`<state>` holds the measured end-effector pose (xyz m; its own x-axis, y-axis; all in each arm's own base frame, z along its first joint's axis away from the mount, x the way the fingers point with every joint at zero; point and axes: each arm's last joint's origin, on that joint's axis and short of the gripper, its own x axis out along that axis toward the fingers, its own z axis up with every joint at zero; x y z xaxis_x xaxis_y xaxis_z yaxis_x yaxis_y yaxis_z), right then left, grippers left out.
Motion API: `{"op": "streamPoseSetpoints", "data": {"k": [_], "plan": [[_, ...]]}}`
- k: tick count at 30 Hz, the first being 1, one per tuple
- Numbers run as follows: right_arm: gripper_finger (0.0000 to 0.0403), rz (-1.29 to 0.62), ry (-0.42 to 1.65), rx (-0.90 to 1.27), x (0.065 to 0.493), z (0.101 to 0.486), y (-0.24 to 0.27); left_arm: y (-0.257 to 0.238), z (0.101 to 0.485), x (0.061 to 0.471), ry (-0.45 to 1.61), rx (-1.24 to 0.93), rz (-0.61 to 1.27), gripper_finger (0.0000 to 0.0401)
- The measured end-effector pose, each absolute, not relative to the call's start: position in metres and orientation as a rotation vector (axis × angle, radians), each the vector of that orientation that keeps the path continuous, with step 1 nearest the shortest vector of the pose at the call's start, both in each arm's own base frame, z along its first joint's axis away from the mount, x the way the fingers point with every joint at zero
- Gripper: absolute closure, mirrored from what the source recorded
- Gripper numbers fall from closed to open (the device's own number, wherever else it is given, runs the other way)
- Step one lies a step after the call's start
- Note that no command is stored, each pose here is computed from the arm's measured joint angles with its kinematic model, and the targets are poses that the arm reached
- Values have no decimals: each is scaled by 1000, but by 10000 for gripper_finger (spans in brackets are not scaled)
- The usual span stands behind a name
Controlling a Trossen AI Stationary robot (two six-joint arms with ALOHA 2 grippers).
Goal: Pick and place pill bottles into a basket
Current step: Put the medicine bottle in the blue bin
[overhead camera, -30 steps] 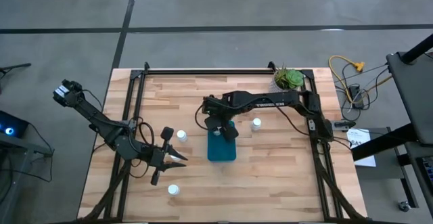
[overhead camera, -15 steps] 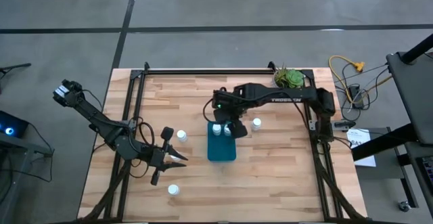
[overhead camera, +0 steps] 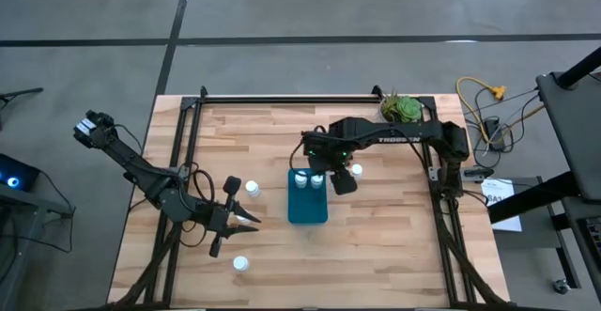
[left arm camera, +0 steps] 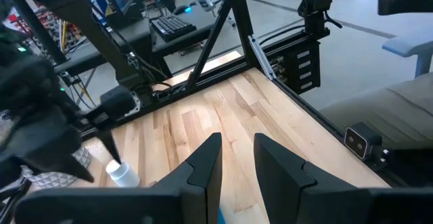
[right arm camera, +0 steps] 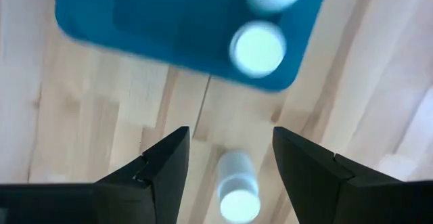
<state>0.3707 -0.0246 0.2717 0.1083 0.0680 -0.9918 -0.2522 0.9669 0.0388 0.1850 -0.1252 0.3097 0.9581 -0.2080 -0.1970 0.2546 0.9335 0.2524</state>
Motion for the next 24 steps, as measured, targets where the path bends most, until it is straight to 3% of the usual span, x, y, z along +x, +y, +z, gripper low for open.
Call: {"op": "streamPoseSetpoints", "data": {"k": [6, 16, 24], "plan": [[197, 255, 1472, -164, 351, 264, -24, -125, 309, 185, 170, 280, -238, 331], [197, 227, 1269, -210, 312, 261, -24, -125, 310, 185, 169, 280, -238, 331], [197, 208, 1285, -234, 289, 246, -25, -125, 310, 185, 169, 280, -238, 331]]}}
